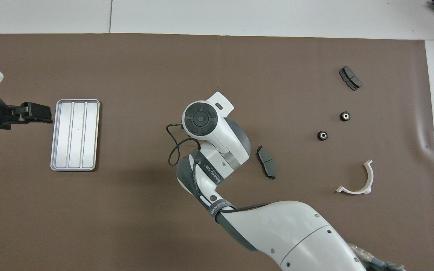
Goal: Place bearing gear from tray to pile
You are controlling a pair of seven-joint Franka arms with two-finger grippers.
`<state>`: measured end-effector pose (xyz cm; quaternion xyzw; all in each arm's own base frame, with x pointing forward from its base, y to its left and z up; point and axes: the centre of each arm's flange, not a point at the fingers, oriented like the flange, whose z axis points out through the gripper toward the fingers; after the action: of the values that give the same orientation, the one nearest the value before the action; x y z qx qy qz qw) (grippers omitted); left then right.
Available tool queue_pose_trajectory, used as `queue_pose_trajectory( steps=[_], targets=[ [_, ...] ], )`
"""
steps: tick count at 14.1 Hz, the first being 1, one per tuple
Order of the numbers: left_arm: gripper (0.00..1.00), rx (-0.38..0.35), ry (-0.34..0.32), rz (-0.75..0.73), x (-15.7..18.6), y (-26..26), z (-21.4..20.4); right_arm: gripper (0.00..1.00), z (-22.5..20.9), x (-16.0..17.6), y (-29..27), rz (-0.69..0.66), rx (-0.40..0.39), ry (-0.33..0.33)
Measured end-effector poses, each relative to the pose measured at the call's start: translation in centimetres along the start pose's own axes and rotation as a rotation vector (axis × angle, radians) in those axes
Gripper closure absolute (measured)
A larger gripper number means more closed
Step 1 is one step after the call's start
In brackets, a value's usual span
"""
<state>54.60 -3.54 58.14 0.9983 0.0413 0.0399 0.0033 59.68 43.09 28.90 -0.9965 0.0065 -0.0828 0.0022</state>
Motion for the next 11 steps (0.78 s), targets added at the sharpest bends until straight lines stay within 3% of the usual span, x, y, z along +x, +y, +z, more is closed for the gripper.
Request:
queue_pose_trajectory(
  steps=[11],
  targets=[
    [0.00, 0.000, 0.000, 0.000, 0.00, 0.00, 0.01, 0.57, 0.02, -0.07, -0.04, -0.001, -0.002, -0.002]
  ],
)
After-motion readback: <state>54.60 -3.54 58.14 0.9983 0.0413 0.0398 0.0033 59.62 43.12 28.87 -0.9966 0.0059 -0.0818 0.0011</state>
